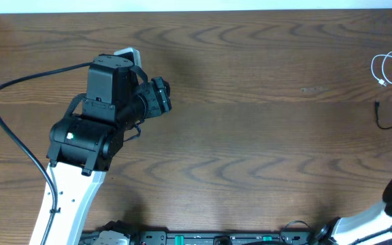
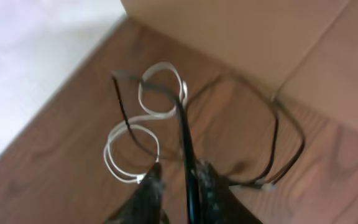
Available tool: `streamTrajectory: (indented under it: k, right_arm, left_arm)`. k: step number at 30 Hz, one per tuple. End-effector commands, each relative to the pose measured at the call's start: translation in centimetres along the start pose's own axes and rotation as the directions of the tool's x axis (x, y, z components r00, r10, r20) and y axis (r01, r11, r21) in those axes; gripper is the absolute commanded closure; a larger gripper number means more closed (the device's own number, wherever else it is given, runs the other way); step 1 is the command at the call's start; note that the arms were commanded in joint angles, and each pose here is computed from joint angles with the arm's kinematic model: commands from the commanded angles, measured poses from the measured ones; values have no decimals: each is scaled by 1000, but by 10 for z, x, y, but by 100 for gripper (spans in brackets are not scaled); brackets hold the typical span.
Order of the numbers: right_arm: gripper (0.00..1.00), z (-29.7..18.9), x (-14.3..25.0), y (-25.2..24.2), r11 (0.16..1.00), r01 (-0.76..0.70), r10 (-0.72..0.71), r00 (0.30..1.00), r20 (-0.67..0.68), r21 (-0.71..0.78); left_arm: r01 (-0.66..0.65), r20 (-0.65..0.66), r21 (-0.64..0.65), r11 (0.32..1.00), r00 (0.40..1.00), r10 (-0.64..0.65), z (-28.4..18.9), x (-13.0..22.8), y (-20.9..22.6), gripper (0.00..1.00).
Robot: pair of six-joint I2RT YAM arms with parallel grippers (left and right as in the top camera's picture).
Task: Untangle cables
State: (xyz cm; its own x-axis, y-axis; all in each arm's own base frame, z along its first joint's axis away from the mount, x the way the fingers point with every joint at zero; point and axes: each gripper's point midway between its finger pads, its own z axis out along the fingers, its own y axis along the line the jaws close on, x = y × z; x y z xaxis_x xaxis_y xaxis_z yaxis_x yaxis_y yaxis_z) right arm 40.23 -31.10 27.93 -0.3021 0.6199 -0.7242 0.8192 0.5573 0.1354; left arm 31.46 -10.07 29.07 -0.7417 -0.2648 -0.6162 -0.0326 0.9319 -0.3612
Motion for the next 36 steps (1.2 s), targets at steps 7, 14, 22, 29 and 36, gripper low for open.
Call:
streamTrajectory:
  k: [7, 14, 22, 29, 36]
  right_arm:
    - [41, 31, 65, 47, 992, 97, -111, 974, -197, -81]
    - [39, 1, 96, 110, 898, 186, -299, 923, -241, -399]
    - [26, -110, 134, 177, 597, 287, -547, 829, -118, -749]
    - [1, -252, 156, 175, 388, 425, -646, 758, 88, -818]
    - [1, -327, 168, 126, 351, 441, -645, 753, 128, -826]
  left_arm:
    - [-5, -31, -32, 999, 1000, 4, 14, 2, 6, 25]
    - [-5, -42, -38, 999, 999, 3, 18, 3, 7, 25]
    - [-5, -42, -38, 999, 999, 4, 18, 3, 7, 2]
    - [-5, -42, -38, 999, 999, 4, 18, 3, 7, 1]
    - [-5, -43, -39, 999, 999, 3, 18, 3, 7, 0]
